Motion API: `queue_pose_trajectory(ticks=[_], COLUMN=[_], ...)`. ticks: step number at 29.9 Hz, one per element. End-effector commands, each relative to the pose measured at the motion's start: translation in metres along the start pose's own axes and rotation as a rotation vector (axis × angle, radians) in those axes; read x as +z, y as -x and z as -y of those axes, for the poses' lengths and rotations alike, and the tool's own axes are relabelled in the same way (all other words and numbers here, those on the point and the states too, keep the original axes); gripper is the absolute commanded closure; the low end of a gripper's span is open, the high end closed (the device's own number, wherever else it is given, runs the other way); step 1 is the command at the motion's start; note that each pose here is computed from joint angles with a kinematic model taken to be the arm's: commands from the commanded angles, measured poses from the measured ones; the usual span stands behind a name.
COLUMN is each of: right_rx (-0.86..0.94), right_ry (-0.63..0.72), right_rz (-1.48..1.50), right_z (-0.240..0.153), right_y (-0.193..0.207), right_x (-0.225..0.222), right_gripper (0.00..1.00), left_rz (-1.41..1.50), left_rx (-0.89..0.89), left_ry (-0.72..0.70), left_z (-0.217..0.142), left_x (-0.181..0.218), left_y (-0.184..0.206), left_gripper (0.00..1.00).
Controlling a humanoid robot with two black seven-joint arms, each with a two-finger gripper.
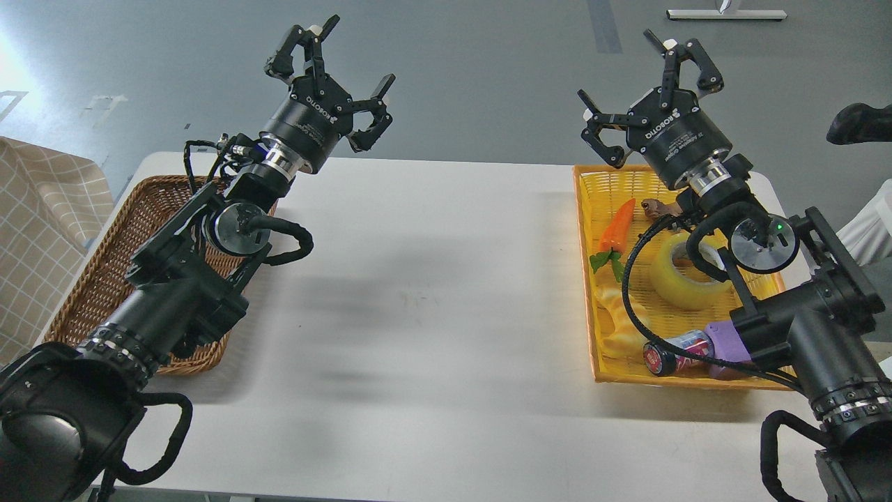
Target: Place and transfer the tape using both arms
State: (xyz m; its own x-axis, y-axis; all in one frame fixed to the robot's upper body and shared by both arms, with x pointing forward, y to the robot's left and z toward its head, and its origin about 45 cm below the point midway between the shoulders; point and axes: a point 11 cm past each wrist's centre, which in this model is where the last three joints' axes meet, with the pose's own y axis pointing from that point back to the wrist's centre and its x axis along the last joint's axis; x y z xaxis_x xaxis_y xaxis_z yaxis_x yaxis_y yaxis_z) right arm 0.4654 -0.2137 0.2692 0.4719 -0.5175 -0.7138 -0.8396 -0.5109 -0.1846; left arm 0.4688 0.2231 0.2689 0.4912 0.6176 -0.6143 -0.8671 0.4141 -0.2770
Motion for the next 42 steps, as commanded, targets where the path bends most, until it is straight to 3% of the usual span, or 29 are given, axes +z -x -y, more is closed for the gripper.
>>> queue_pose_trajectory(ticks=[1, 42], right_rx=[-0.001, -0.036], right_ry=[0.001, -0.005], right_rz=[0.0, -0.015], right_z=[0.0, 0.003], right_y=[0.0, 0.012], right_x=[0.0, -0.004], right_gripper=[0.0, 0.0], left_rz=[0.0, 0.001], left_rx=[-0.002, -0.012], left_ry=[0.0, 0.004], left_z=[0.0, 0.002], left_x=[0.0, 0.001], left_y=[0.0, 0.004], left_gripper=[0.02, 0.02])
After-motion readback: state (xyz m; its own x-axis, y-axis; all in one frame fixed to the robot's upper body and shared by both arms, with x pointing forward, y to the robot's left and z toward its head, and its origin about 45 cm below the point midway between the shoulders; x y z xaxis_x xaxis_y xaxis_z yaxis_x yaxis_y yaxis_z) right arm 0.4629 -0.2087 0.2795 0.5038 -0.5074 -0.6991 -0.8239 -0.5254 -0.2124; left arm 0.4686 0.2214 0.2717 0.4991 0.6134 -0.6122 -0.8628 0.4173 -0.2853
